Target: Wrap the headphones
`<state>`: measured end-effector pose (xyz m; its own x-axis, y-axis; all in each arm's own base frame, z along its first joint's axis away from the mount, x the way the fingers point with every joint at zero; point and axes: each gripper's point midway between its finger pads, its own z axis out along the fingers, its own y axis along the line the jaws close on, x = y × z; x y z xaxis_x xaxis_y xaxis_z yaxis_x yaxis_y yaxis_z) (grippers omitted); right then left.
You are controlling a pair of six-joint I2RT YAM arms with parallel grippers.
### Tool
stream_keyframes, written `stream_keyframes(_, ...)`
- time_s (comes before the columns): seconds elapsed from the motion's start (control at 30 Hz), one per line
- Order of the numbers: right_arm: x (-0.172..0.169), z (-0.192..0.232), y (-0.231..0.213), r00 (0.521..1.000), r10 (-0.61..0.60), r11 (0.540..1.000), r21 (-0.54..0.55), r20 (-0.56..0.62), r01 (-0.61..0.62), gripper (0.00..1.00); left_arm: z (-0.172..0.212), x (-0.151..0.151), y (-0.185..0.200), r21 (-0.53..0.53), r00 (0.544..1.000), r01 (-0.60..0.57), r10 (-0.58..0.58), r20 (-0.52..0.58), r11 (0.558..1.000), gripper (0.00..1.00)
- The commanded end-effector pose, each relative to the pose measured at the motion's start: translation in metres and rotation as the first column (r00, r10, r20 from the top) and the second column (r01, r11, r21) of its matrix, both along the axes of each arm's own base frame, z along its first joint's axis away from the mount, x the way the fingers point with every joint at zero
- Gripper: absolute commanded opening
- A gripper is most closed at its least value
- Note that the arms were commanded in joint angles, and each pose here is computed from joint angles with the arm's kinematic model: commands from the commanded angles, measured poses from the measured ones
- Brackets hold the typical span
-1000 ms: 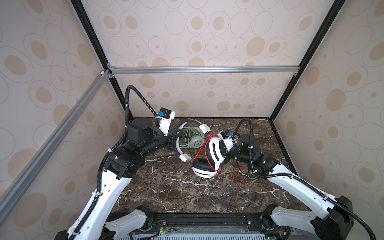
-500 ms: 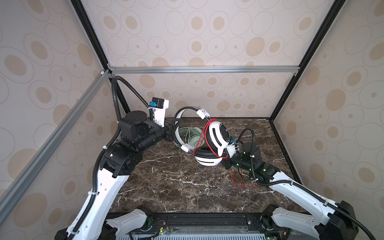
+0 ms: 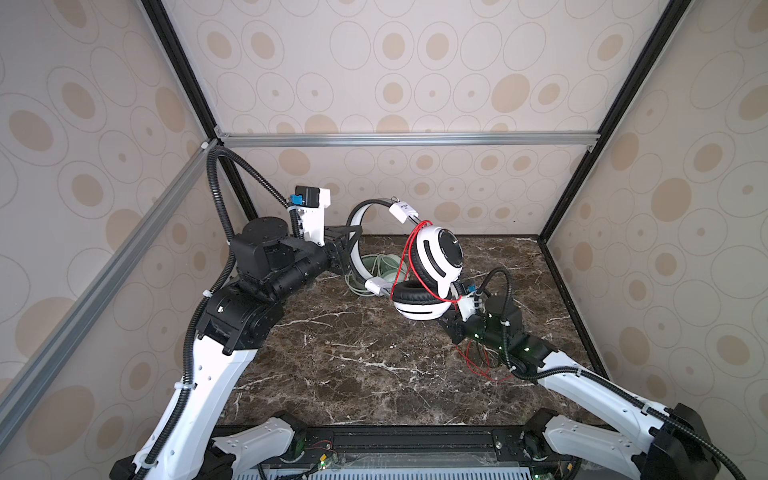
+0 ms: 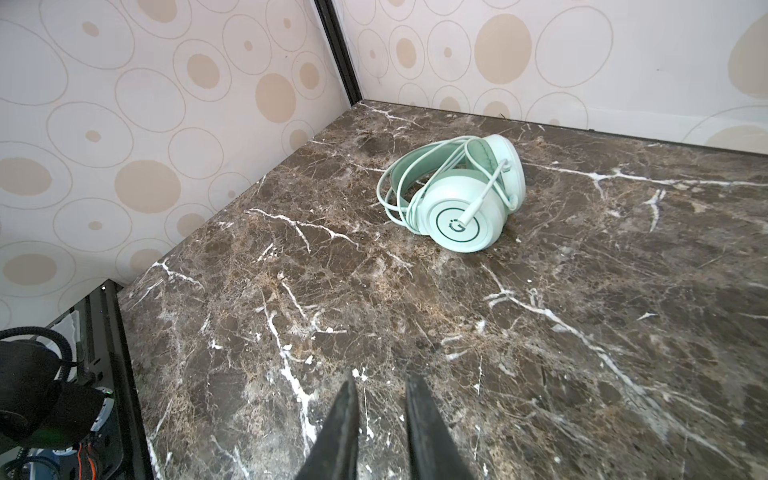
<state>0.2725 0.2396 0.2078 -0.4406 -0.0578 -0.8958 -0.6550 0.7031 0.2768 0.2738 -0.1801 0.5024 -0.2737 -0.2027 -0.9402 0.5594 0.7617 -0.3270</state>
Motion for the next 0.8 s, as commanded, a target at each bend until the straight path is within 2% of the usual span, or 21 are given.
stream_keyframes(0.0,0.003,-0.002,-0.002,1.000,-0.021,1.000,0.023,-0.002,0.021,0.21,0.062,-0.018,0.007,-0.149,0.992,0.020,0.000,0.130,0.989,0.00)
stream_keyframes(0.23,0.003,-0.017,-0.004,0.999,-0.034,0.999,0.003,-0.036,0.034,0.18,0.071,-0.011,0.015,-0.186,0.992,-0.035,0.056,0.110,0.982,0.00)
stream_keyframes(0.37,0.003,-0.024,-0.005,0.998,-0.039,0.999,-0.005,-0.054,0.039,0.11,0.072,-0.008,0.016,-0.226,0.993,-0.050,0.073,0.096,0.973,0.00)
stream_keyframes(0.6,0.004,-0.034,-0.005,0.995,-0.040,0.998,-0.042,-0.086,0.037,0.00,0.076,0.004,0.036,-0.353,0.979,-0.161,0.196,0.063,0.921,0.00)
stream_keyframes(0.77,0.004,-0.043,-0.008,0.991,-0.064,0.994,-0.096,-0.120,0.053,0.00,0.068,0.020,0.049,-0.400,0.958,-0.267,0.288,-0.008,0.877,0.00)
